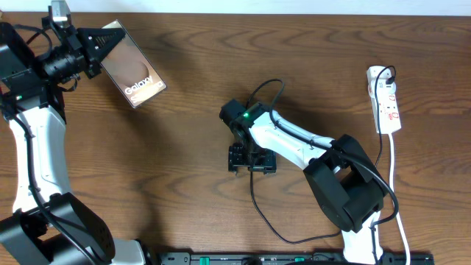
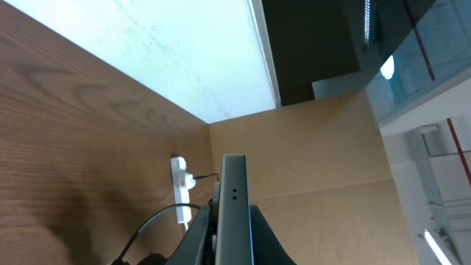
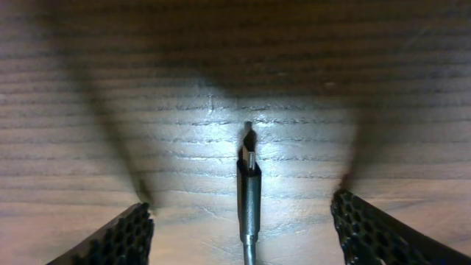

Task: Plug charger to phone and switch on socket
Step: 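Lower and close the right gripper on the cable's plug end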

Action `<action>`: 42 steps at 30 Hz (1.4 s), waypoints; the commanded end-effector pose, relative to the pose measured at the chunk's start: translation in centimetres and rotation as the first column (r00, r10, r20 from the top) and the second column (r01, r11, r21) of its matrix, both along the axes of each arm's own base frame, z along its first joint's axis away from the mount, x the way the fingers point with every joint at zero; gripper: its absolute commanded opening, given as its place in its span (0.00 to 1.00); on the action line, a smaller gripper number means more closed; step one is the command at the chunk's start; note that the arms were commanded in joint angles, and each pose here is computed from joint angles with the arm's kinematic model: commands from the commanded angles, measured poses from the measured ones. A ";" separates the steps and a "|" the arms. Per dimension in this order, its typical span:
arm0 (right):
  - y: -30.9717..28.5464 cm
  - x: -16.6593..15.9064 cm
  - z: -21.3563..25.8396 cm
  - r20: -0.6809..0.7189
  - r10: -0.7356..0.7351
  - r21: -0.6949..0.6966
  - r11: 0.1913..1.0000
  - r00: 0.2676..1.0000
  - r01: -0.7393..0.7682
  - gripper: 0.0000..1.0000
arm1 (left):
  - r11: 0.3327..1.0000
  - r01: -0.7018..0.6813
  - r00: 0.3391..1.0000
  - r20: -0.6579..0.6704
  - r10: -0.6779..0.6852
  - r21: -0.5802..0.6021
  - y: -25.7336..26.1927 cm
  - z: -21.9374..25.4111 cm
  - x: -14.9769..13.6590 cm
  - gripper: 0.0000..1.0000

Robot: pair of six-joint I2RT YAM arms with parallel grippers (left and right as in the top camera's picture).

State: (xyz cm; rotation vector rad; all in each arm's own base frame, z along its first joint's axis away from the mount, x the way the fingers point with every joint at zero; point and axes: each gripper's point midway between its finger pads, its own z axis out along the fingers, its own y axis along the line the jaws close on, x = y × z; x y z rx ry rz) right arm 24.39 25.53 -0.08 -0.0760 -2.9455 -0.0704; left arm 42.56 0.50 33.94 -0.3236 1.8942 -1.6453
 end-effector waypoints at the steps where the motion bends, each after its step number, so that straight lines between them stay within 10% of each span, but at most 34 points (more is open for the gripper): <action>1: -0.4 0.1 -0.3 0.000 -0.005 -0.011 1.000 1.000 0.005 0.74 | 0.999 0.032 0.999 0.024 -0.032 0.006 -0.3 0.4 -0.5 0.07; 42: -0.4 0.1 -0.3 0.001 -0.005 -0.010 1.000 1.000 0.005 0.21 | 0.999 0.032 0.999 0.033 -0.033 0.012 -0.3 0.4 -0.5 0.07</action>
